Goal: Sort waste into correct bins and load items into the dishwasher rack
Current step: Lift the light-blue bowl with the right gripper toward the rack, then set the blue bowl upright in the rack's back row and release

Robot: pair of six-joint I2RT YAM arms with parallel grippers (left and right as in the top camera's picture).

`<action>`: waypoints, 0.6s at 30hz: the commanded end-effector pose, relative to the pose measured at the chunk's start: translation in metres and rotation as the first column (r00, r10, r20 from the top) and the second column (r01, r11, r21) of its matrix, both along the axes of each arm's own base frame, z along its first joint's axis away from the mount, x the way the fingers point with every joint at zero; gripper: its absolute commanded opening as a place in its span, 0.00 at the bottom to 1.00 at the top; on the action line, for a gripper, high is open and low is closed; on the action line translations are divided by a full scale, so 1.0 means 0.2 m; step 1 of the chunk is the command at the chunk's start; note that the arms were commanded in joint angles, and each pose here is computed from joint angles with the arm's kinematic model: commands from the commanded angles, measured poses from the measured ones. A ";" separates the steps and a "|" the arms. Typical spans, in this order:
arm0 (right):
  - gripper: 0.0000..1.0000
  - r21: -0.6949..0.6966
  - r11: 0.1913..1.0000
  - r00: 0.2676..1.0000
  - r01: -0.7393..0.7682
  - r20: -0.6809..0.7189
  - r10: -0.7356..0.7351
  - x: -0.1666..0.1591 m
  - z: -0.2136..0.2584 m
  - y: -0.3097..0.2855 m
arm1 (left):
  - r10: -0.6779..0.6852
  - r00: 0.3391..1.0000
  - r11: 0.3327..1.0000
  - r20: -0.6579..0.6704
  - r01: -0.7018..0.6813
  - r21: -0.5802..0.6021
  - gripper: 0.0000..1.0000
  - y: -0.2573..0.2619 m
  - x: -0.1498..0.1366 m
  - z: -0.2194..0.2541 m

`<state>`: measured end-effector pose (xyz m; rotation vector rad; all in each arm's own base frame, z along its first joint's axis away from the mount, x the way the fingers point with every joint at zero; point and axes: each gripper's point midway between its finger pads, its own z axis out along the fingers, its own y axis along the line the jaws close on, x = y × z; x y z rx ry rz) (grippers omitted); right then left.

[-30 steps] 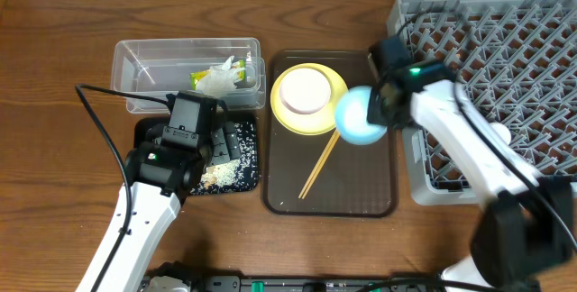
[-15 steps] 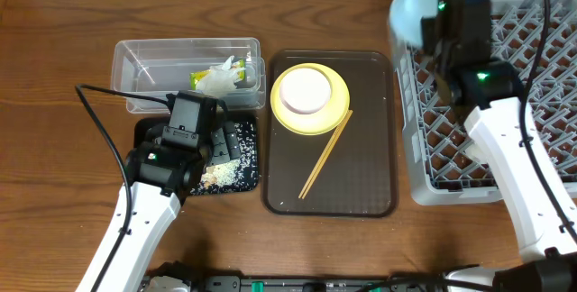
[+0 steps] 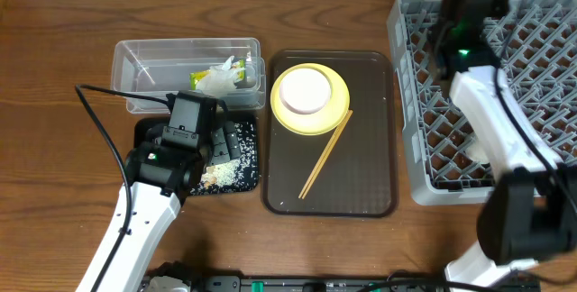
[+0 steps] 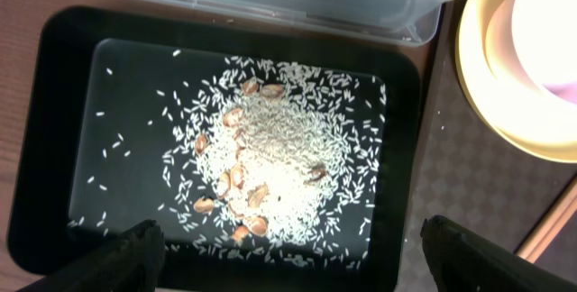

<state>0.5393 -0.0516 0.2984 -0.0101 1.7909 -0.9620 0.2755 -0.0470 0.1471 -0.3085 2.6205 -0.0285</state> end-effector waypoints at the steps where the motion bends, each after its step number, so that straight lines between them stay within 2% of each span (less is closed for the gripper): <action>1: 0.01 -0.075 0.997 0.996 0.033 -0.081 -0.039 0.06 -0.15 -0.04 | 0.018 1.000 1.000 0.012 -0.018 -0.001 0.93 0.01 0.00 0.02; 7: 0.01 -0.083 0.996 0.989 0.025 -0.143 -0.037 0.13 -0.39 -0.02 | 0.018 1.000 1.000 0.011 -0.018 -0.001 0.93 0.01 0.00 0.02; 13: 0.01 -0.095 0.995 0.972 0.018 -0.230 -0.040 0.15 -0.58 -0.01 | 0.018 1.000 1.000 0.013 -0.018 -0.001 0.93 0.01 0.01 0.02; 18: 0.01 -0.031 0.998 0.967 0.045 -0.249 -0.051 0.12 -0.66 -0.01 | 0.018 1.000 1.000 0.015 -0.018 -0.002 0.93 0.01 0.01 0.02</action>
